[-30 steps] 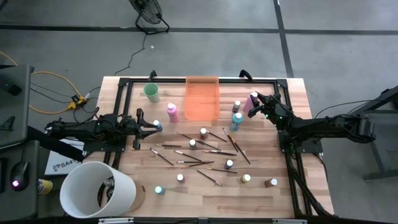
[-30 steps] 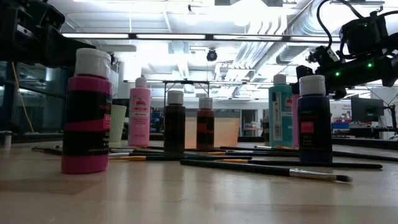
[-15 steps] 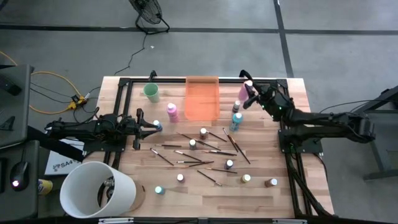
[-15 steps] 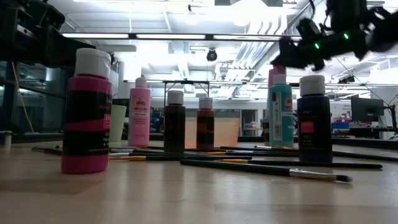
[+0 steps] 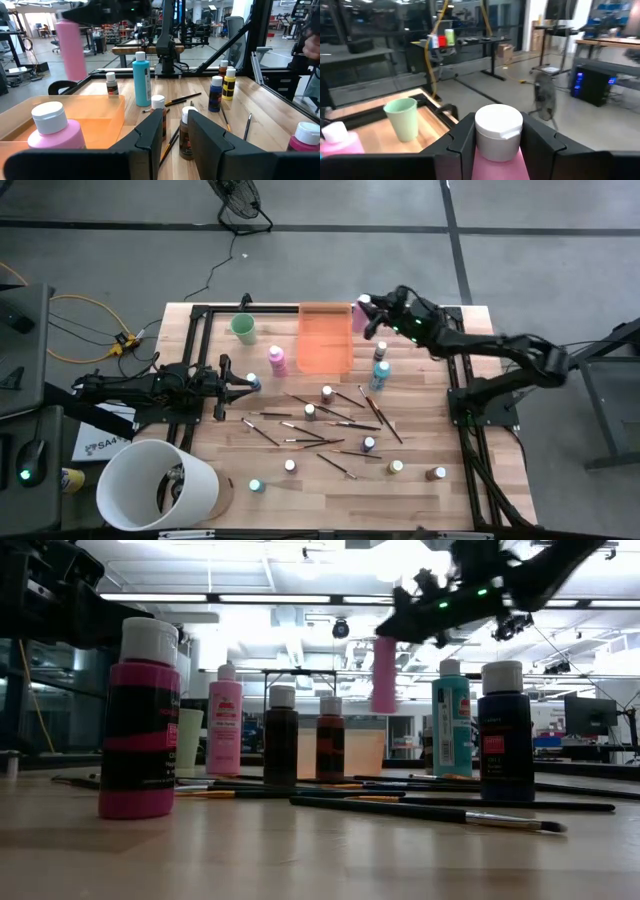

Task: Pick & Place Paint Supplies
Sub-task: Put the light pink paint bottle into the orange bin

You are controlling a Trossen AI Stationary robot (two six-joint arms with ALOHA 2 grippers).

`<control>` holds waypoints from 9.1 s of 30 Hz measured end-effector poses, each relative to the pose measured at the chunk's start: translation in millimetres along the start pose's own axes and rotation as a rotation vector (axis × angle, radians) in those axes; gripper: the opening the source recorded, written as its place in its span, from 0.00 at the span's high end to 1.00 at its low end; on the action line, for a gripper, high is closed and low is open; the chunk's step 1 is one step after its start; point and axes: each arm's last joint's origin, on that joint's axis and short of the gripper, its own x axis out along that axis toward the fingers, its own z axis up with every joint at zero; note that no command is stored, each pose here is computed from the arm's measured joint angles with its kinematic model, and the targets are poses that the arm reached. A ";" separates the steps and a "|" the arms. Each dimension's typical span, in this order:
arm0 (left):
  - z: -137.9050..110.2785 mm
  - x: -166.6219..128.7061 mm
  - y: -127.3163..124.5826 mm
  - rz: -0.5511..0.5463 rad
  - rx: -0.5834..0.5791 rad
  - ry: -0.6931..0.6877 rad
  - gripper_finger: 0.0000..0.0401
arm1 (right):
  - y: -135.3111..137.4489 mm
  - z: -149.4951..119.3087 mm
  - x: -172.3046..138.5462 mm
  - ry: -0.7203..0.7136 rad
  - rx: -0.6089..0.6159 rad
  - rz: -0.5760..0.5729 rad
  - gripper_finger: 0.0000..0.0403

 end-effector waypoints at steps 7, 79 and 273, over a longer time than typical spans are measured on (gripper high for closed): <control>0.0 0.0 0.0 0.000 0.000 0.000 0.78 | 13.8 -7.6 61.9 0.018 -0.011 0.037 0.69; 0.0 0.0 0.0 0.000 0.000 0.000 0.78 | -22.5 -56.9 179.2 0.046 -0.114 0.310 0.68; 0.0 0.0 0.0 0.000 0.000 0.000 0.78 | 24.4 -0.3 144.2 0.735 -0.178 0.126 0.69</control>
